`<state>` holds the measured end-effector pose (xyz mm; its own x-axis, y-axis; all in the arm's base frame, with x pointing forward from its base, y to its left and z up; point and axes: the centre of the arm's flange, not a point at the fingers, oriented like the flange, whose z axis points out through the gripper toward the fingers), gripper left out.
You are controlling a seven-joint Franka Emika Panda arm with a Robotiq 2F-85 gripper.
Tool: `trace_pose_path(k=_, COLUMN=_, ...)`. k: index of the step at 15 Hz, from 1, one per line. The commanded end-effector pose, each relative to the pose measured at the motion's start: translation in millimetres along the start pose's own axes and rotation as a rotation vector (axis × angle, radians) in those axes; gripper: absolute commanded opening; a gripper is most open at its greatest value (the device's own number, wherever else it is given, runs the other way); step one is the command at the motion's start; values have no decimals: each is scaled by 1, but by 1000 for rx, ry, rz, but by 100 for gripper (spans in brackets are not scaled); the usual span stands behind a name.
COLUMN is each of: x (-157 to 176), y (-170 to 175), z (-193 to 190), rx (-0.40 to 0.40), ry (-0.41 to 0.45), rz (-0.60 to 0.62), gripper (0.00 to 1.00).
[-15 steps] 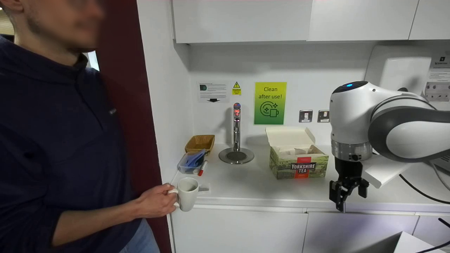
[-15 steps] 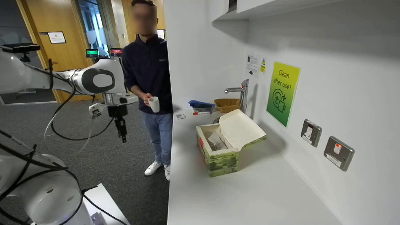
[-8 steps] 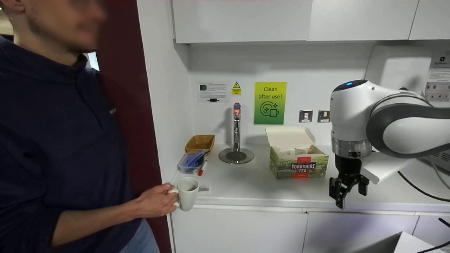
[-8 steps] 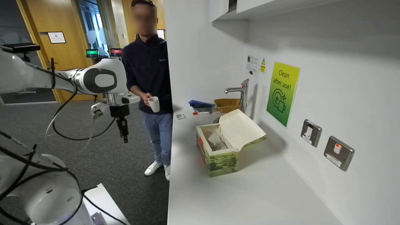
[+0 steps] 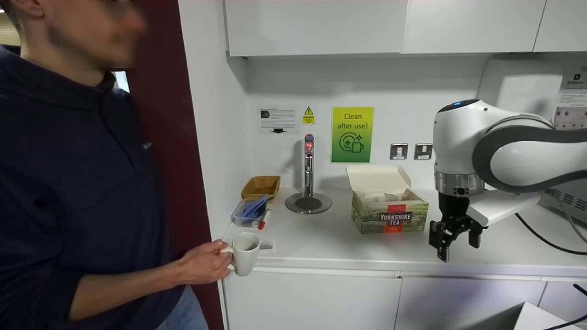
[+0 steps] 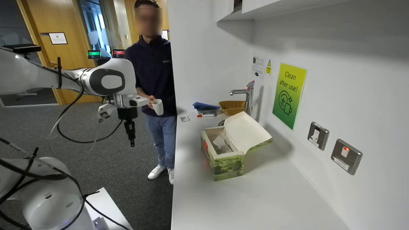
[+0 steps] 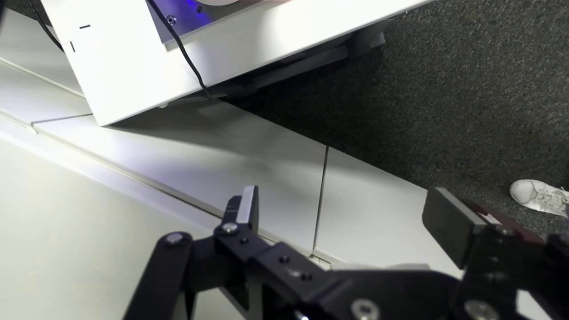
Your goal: Pick up one tea bag from the green box and put it into the white mug
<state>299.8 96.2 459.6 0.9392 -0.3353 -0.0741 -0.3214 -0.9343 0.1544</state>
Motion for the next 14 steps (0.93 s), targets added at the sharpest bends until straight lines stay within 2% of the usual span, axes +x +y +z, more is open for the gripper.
trace_pose_path(k=1, x=12, y=9, z=-9, rx=-13, ry=4, rz=4, gripper=100)
trace_pose_path(k=14, x=40, y=38, z=-38, rx=-15, ry=52, rz=42, gripper=100)
